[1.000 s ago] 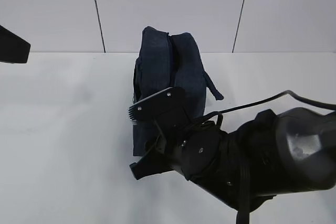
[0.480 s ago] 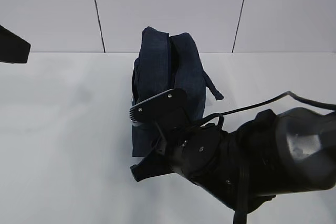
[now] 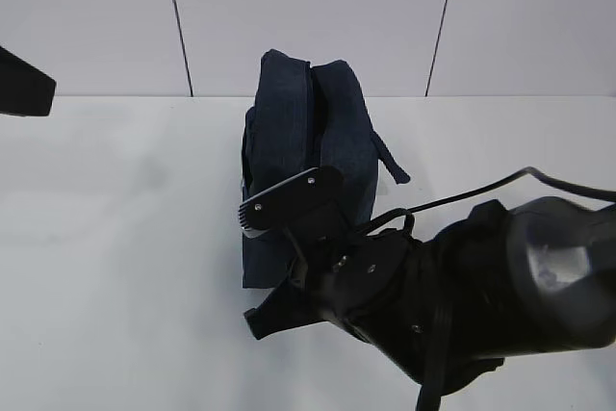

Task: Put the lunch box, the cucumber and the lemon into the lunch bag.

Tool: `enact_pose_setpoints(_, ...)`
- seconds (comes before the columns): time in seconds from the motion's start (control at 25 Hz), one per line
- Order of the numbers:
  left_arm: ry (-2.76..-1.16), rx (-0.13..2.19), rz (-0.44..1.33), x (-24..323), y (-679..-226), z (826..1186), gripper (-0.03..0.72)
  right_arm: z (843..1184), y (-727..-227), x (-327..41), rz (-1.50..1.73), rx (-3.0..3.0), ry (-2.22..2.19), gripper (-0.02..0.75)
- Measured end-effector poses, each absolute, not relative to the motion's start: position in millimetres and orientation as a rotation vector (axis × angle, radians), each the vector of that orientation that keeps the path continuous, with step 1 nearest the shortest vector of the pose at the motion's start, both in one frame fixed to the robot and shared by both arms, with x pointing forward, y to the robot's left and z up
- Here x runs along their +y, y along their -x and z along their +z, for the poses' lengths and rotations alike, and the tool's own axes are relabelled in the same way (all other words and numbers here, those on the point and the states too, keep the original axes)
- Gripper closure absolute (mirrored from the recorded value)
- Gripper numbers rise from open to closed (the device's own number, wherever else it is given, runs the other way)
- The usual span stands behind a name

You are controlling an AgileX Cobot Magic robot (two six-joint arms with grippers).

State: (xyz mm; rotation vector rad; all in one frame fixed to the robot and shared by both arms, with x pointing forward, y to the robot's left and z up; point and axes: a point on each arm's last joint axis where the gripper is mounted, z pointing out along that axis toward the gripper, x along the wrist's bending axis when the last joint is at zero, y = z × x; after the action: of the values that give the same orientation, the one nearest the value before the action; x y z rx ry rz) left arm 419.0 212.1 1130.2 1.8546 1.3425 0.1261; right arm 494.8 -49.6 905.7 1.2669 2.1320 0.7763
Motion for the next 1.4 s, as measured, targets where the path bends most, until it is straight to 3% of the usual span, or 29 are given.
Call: enact_pose_setpoints(1.4,-1.849,1.342,0.132,212.2,-419.5,1130.5,0.239,985.6,-472.1,-69.4,0.679,2.290,-0.893,0.717)
